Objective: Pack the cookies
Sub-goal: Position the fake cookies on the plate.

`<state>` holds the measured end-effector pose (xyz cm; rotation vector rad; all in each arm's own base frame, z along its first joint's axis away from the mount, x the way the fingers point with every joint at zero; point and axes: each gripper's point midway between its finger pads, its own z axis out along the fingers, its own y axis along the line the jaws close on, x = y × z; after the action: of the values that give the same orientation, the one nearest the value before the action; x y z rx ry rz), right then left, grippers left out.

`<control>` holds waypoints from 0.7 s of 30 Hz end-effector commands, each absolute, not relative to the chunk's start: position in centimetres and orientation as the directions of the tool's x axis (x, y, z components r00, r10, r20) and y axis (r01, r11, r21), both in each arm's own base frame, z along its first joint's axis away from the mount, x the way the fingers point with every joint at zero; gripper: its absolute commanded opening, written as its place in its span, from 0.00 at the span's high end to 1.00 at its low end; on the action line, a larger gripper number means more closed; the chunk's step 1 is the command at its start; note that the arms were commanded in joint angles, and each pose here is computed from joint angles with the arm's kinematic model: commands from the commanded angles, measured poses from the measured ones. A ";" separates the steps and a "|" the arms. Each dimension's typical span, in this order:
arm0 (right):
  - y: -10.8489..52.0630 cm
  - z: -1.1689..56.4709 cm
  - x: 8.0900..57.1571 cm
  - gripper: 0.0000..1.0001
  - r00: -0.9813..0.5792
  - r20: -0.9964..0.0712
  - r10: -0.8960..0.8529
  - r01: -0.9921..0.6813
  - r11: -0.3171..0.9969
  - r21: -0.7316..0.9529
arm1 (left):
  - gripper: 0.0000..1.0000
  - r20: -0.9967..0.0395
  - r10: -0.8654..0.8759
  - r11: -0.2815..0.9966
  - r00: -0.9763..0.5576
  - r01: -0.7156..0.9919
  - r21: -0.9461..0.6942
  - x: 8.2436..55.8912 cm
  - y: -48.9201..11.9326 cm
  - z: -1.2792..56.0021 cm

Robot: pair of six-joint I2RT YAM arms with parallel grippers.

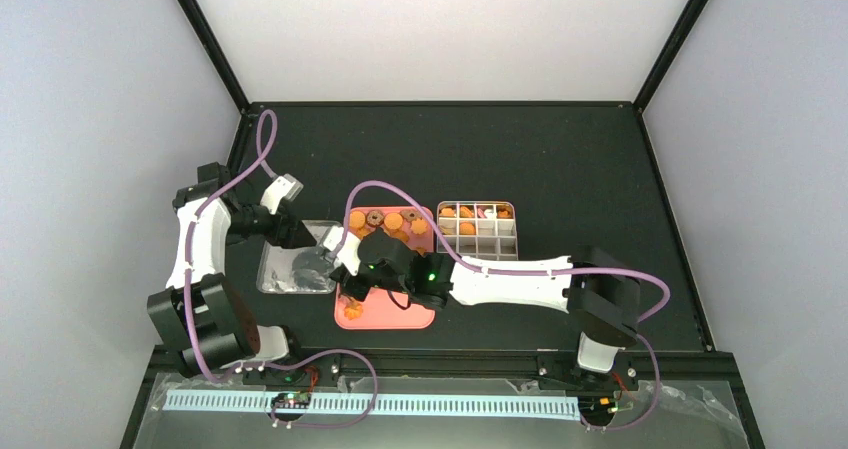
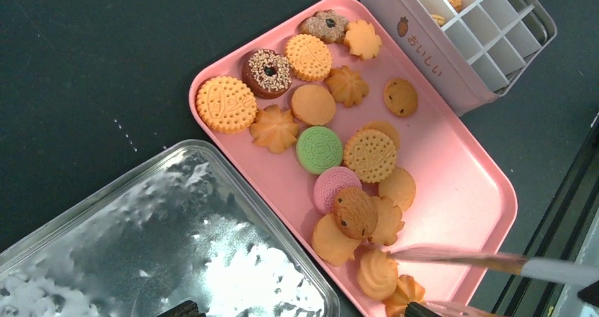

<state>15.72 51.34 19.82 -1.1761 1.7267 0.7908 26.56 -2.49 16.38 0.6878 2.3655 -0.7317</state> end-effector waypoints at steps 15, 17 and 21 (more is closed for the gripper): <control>45.3 19.7 17.6 0.77 -0.147 -0.877 -0.457 -0.856 0.503 -0.119 | 0.26 -0.684 0.269 0.671 -0.678 0.641 -0.372 25.9 -3.7 17.5; 44.7 19.5 17.8 0.77 -0.150 -0.875 -0.460 -0.845 0.519 -0.128 | 0.27 -0.686 0.266 0.669 -0.677 0.642 -0.374 25.9 -3.7 17.5; 44.3 20.3 17.7 0.75 -0.157 -0.886 -0.436 -0.842 0.529 -0.111 | 0.27 -0.689 0.265 0.665 -0.674 0.645 -0.376 25.9 -3.8 17.6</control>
<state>17.34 45.45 19.88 -1.0942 1.7802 0.5635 26.24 -3.39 16.86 0.6838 2.3231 -0.8055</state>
